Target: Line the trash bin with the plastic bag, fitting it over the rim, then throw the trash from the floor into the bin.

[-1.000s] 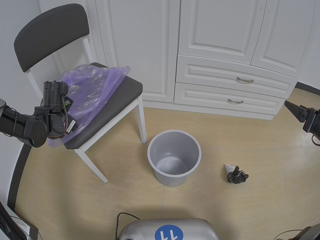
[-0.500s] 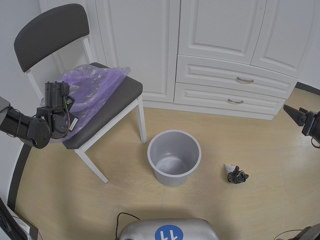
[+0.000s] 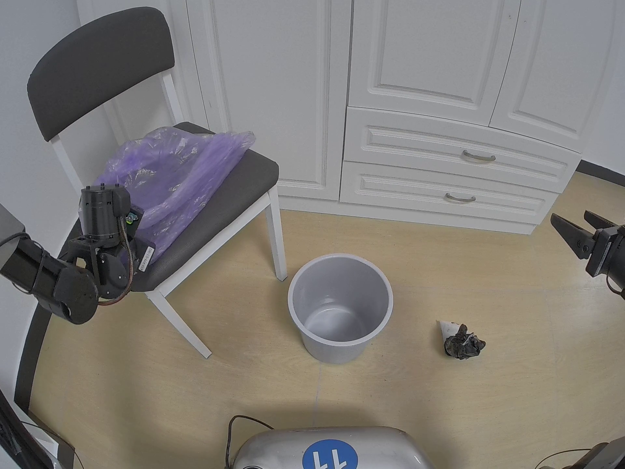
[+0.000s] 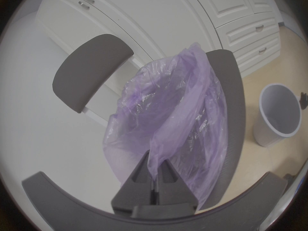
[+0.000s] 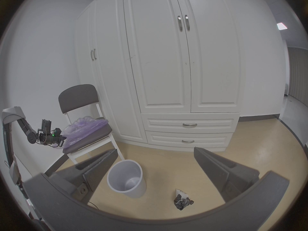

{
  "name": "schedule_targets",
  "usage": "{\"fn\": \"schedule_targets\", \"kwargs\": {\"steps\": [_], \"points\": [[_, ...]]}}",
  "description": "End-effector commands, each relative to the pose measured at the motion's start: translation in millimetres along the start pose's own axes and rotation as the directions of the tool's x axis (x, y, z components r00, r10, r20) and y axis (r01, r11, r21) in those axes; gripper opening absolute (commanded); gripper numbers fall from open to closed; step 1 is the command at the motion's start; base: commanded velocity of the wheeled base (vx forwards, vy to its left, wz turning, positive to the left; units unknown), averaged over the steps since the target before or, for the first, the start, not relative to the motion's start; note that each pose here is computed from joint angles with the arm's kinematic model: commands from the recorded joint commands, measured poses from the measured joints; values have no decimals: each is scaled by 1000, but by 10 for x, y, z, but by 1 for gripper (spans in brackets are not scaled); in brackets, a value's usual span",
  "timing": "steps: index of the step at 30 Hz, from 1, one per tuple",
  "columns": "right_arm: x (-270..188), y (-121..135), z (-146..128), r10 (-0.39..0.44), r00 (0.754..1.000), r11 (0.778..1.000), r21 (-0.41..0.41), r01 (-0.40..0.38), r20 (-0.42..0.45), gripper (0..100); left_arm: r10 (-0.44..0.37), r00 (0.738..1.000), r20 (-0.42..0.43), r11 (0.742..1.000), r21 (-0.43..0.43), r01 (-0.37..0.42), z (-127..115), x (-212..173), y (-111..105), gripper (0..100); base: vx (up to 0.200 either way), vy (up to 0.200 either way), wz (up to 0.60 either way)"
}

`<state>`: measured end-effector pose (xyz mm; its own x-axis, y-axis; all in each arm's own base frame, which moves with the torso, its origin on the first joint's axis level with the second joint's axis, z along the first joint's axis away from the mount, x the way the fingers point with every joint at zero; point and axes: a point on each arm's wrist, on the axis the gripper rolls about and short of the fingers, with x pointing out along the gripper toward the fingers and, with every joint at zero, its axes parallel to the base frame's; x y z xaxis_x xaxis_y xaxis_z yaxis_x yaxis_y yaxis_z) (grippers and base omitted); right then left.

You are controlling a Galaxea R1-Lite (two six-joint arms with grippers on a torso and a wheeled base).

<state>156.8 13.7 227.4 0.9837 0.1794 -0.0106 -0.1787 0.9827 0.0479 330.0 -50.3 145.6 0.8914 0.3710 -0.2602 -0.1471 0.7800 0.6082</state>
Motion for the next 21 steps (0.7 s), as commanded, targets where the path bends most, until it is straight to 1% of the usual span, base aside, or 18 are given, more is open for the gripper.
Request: {"fn": "schedule_targets", "kwargs": {"steps": [1,4,5,6,7,8,10,12,13,14,15,17,21], "points": [[7,-2,-41,-1,1000,1000,-12,1,-9,100,-110,991,73,991,-69,115,-26,-272,-80,0,0,0,0],[14,-5,-52,-9,1000,1000,-10,9,-18,100,-175,975,134,968,-156,195,27,-413,-204,0,0,0,0],[14,-5,-52,-9,1000,1000,-10,9,-18,100,-175,975,134,968,-156,195,27,-413,-204,0,0,0,0],[31,-5,-67,-8,1000,1000,-9,8,-29,100,-191,969,155,957,-188,219,56,-464,-253,0,0,0,0],[31,-5,-67,-8,1000,1000,-9,8,-29,100,-191,969,155,957,-188,219,56,-464,-253,0,0,0,0],[61,-7,-71,-10,999,1000,-8,10,-35,100,-204,964,170,949,-207,237,55,-506,-283,0,0,0,0],[73,7,-78,-1,999,1000,-8,1,-41,100,-205,960,192,941,-232,248,71,-546,-274,0,0,0,0],[70,39,-88,14,999,1000,-9,-14,-45,100,-222,952,211,922,-272,275,75,-569,-283,0,0,0,0],[70,39,-88,14,999,1000,-9,-14,-45,100,-222,952,211,922,-272,275,75,-569,-283,0,0,0,0],[77,76,-89,29,998,1000,-8,-30,-47,100,-242,939,244,896,-316,313,121,-626,-293,0,0,0,0],[80,79,-92,23,999,1000,-9,-23,-49,100,-254,932,260,882,-332,334,150,-661,-308,0,0,0,0],[114,76,-117,11,998,1000,-8,-12,-64,100,-270,922,277,863,-354,360,183,-710,-348,0,0,0,0],[187,87,-173,1,995,1000,-9,-2,-95,100,-314,898,309,837,-356,416,230,-791,-418,0,0,0,0]]}}
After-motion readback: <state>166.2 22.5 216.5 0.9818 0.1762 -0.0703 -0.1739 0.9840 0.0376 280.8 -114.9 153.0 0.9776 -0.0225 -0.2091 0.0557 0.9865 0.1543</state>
